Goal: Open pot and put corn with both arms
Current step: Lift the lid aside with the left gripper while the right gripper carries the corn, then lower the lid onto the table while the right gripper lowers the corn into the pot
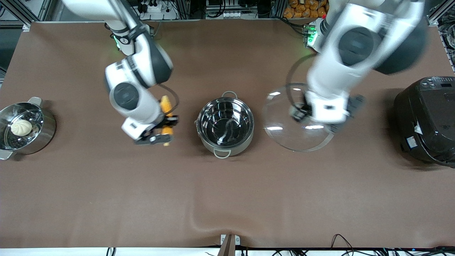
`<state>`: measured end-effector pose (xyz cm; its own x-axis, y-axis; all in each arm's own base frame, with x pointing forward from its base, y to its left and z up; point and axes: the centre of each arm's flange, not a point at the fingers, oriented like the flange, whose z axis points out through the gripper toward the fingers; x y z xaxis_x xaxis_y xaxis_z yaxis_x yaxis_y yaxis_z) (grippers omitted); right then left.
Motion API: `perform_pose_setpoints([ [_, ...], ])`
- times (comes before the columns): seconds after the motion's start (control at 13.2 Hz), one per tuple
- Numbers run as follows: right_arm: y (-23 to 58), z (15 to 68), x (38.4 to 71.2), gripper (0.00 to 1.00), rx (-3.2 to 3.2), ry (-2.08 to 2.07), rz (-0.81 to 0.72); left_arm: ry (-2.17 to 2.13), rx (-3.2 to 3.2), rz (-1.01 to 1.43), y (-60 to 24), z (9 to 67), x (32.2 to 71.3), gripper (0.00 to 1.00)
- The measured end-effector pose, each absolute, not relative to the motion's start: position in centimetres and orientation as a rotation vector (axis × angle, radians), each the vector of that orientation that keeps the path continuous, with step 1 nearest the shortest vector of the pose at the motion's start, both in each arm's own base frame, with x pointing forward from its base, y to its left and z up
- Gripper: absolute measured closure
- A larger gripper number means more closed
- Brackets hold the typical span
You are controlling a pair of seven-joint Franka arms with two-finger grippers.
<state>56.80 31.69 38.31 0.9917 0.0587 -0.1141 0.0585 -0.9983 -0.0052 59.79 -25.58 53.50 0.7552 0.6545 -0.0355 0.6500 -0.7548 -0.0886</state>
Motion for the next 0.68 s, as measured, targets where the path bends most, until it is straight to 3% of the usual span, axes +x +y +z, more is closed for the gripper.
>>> perform_pose_setpoints([
  [0.3,40.7,36.7,55.4,0.63,-3.132,-0.101,0.144,-0.933,-2.92,0.181,-11.8,47.1,63.9,0.5],
  [0.68,46.3,32.8,55.6,0.63,-3.13,-0.166,0.137,-0.901,-2.949,0.168,-9.6,34.8,61.3,0.5],
])
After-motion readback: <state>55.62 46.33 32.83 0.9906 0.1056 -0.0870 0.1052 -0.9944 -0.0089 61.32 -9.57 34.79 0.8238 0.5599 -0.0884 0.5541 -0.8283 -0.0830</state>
